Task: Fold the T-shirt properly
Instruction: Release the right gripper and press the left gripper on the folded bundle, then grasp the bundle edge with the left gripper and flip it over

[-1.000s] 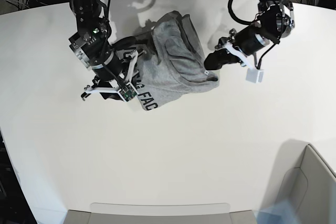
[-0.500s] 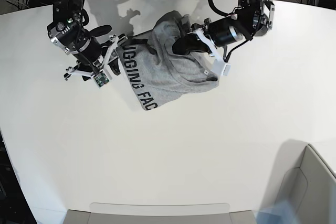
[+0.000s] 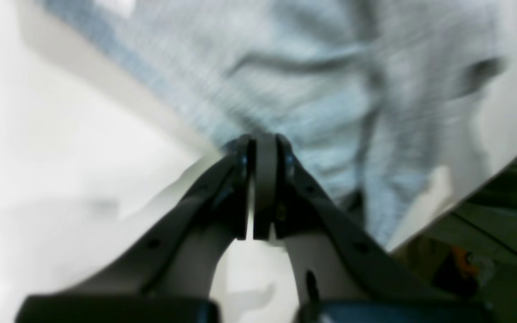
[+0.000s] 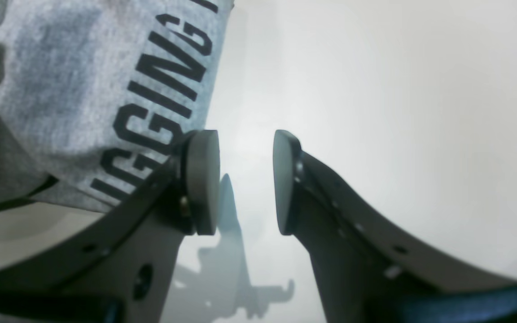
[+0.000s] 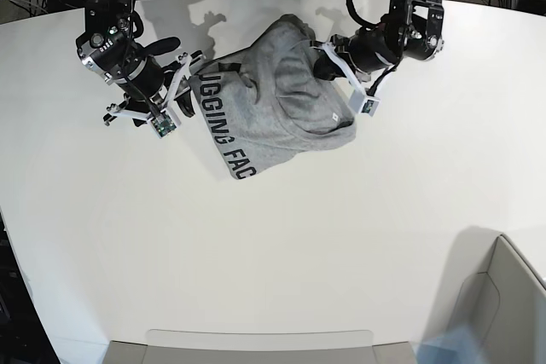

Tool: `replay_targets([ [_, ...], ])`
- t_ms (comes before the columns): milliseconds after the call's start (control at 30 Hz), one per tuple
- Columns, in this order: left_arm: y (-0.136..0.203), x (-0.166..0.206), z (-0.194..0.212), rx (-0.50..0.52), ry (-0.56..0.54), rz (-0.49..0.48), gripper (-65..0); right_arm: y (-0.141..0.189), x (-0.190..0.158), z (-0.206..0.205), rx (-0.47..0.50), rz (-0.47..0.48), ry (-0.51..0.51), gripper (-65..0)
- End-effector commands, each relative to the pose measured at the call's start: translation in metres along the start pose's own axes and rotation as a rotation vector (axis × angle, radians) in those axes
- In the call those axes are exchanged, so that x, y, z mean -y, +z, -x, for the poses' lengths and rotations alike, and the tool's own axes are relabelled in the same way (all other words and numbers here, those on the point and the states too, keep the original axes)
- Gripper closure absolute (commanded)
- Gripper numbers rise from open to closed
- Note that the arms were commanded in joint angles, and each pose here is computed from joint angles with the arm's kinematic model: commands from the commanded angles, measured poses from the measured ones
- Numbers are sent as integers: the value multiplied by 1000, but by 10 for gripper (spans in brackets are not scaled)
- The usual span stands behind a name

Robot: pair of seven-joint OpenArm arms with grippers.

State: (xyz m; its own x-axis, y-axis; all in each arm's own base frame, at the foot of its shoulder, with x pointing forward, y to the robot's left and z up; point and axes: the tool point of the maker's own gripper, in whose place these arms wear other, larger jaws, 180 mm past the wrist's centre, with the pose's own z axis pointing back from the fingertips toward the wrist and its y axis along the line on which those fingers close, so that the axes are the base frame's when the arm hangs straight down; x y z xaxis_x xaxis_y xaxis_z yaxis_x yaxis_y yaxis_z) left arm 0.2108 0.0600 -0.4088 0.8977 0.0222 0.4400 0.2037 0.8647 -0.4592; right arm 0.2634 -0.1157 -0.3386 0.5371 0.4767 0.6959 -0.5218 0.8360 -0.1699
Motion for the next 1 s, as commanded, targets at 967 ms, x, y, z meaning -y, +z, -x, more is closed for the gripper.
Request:
replay_targets([
  [967,4,96,-8,-21,-413,192,0,-44,5,-32,16,-57,96,0],
])
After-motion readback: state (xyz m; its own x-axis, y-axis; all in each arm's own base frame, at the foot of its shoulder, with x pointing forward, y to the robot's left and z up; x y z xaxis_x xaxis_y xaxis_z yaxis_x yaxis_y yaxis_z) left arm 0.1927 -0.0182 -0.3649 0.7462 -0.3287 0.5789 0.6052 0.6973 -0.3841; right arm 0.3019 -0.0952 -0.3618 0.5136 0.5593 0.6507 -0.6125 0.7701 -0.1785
